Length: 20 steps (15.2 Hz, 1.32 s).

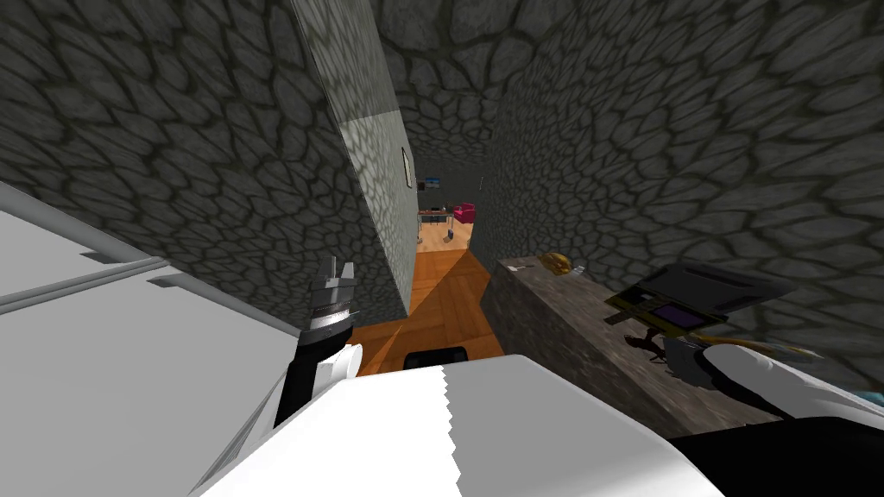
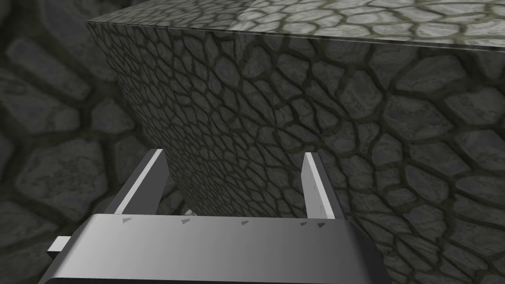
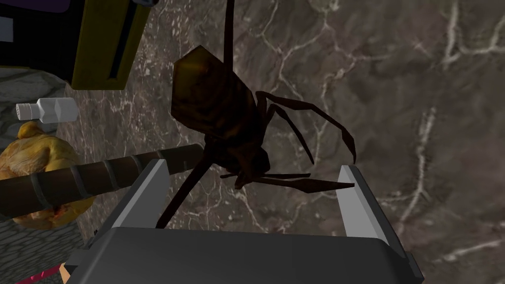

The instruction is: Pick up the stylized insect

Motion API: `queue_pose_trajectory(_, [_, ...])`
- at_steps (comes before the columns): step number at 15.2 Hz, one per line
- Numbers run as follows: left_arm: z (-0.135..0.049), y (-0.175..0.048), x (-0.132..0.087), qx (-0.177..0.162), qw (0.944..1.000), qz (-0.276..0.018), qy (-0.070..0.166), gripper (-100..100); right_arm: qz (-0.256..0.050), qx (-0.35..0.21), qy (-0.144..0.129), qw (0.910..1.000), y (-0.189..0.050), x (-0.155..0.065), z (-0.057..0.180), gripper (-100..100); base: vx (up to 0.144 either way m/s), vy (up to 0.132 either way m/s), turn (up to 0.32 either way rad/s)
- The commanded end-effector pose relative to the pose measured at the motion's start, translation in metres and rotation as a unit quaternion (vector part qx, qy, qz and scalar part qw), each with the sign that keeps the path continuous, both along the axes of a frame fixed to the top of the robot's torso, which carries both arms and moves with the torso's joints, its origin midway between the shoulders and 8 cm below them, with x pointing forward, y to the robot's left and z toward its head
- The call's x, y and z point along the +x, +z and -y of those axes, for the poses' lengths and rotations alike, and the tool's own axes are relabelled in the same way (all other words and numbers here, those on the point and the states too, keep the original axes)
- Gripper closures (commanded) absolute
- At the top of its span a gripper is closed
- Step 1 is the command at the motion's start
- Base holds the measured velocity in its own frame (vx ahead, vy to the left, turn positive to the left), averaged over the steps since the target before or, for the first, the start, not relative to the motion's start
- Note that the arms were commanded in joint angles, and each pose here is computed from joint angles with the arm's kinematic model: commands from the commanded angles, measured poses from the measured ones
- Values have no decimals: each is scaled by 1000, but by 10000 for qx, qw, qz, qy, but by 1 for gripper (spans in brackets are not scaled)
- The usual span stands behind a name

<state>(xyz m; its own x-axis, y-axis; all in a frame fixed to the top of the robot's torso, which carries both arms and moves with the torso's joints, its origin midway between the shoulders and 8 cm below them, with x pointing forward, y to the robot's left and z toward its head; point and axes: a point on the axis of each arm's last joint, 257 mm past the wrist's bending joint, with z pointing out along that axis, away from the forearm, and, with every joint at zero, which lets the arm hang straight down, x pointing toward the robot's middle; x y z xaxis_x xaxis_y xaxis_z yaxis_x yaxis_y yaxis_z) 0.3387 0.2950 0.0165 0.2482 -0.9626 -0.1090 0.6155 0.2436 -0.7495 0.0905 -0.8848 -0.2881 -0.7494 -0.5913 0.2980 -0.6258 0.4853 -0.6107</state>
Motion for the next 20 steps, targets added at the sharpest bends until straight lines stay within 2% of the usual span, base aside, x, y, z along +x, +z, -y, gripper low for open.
queue_pose_trajectory(1, [0, 0, 0, 0, 10000, 0, 0, 0, 45, 14, -28, 10000, -2, -1, 0, -100, 0, -12, 26])
queue_pose_trajectory(3, [0, 0, 0, 0, 10000, 0, 0, 0, -30, -6, -20, 10000, -4, -6, 0, -100, -1, -10, 20])
queue_pose_trajectory(5, [0, 0, 0, 0, 10000, 0, 0, 0, 56, 21, -51, 10000, -4, -3, 0, -100, -2, -12, 19])
queue_pose_trajectory(6, [0, 0, 0, 0, 10000, 0, 0, 0, -32, -7, -44, 10000, -6, -9, 1, -100, -2, -13, 27])
queue_pose_trajectory(7, [0, 0, 0, 0, 10000, 0, 0, 0, 58, 21, -77, 10000, -6, -7, 0, -100, -2, -15, 29])
queue_pose_trajectory(8, [0, 0, 0, 0, 10000, 0, 0, 0, -52, -34, -65, 10000, -6, -14, 2, -100, -1, -16, 44])
queue_pose_trajectory(10, [0, 0, 0, 0, 10000, 0, 0, 0, 59, 13, -109, 9999, -7, -11, 1, -100, 0, -14, 19])
queue_pose_trajectory(11, [0, 0, 0, 0, 10000, 0, 0, 0, -65, -35, -96, 9999, -8, -19, 2, -100, -2, -13, 27])
queue_pose_trajectory(13, [0, 0, 0, 0, 10000, 0, 0, 0, 57, 0, -145, 9999, -8, -16, 2, -100, -1, -12, 20])
queue_pose_trajectory(14, [0, 0, 0, 0, 10000, 0, 0, 0, -42, -47, -146, 9999, -8, -23, 3, -100, 0, -11, 31])
queue_pose_trajectory(15, [0, 0, 0, 0, 10000, 0, 0, 0, 54, -21, -186, 9998, -8, -20, 3, -100, 0, -13, 32])
queue_pose_trajectory(16, [0, 0, 0, 0, 10000, 0, 0, 0, -42, -90, -189, 9998, -6, -28, 6, -100, -1, -16, 35])
queue_pose_trajectory(19, [0, 0, 0, 0, 10000, 0, 0, 0, 13, -55, -199, 9998, -8, -25, 5, -100, -2, -13, 13])
queue_pose_trajectory(20, [0, 0, 0, 0, 10000, 0, 0, 0, 24, -58, -207, 9998, -7, -25, 5, 100, 0, 0, 0])
